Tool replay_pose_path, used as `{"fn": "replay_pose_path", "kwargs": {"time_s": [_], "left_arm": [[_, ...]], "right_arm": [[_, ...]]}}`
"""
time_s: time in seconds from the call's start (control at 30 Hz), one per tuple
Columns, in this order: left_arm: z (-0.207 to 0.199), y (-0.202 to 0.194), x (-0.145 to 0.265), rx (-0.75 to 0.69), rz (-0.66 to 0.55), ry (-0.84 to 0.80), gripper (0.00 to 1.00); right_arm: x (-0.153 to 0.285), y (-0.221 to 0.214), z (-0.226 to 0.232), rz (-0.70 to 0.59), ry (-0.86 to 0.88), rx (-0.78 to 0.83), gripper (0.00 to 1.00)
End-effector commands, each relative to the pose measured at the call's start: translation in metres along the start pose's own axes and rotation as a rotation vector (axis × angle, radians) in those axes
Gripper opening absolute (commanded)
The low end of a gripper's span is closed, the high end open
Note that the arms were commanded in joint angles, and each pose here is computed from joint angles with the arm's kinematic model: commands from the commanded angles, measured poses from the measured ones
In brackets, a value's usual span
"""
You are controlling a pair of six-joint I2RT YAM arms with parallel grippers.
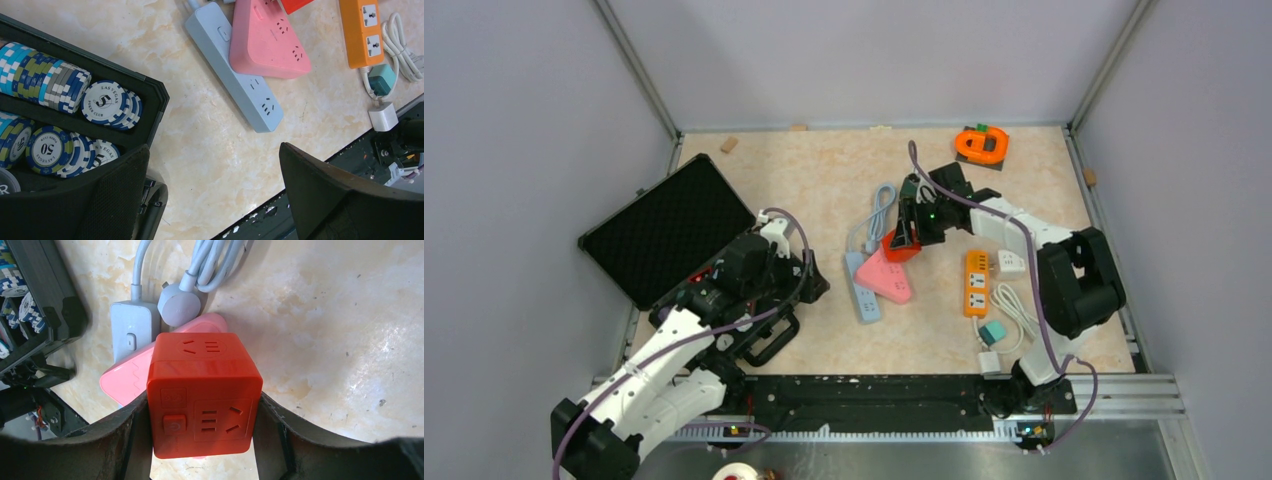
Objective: Insert the plug
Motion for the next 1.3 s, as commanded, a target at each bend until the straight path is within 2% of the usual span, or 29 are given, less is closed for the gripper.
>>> {"fn": "replay_pose_path", "kwargs": {"time_s": [0.0,0.07,0.17,0.27,0.37,0.7,0.9,1.27], "left_arm": [[-0.001,0.008,-0.005,0.007,-0.028,-0.013,0.99],[-0.005,0.011,-0.011,0.011,-0.03,-0.048,0.98],[-0.012,0.015,-0.022,0.03,-0.019,-0.121,0.92],[-0.018,0.019,-0.036,0.085,0.009,-0.164,0.85],[-0.02,0.02,-0.053,0.139,0.051,-0.163,0.83],[-0.017,0.019,-0.1,0.241,0.028,-0.121,0.88],[-0.015,0.014,-0.123,0.295,0.041,-0.104,0.86],[-0.012,-0.012,-0.151,0.325,0.112,-0.075,0.67]], "right_arm": [[-0.008,0.006,-0.014,-0.006,-0.091,0.028,0.0],[-0.01,0.005,-0.017,-0.002,-0.113,0.015,0.0],[-0.014,0.001,-0.021,0.012,-0.147,0.007,0.0],[-0.017,-0.002,-0.024,0.024,-0.192,0.015,0.0],[-0.022,-0.006,-0.024,0.045,-0.214,0.018,0.0],[-0.036,-0.018,-0.026,0.094,-0.278,0.029,0.0],[-0.04,-0.025,-0.025,0.101,-0.278,0.026,0.0],[-0.047,-0.044,-0.034,0.123,-0.267,0.006,0.0]]}}
Point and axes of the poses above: each gripper's point midway between its finger pads, its own x axis back along the fingers, its own z axis along the line the jaws close on, y = z × x, the point moved 6 cm from there along x, back along the fingers, and after that the axes turned 13 degrees about -x, right-handed, at the moved point
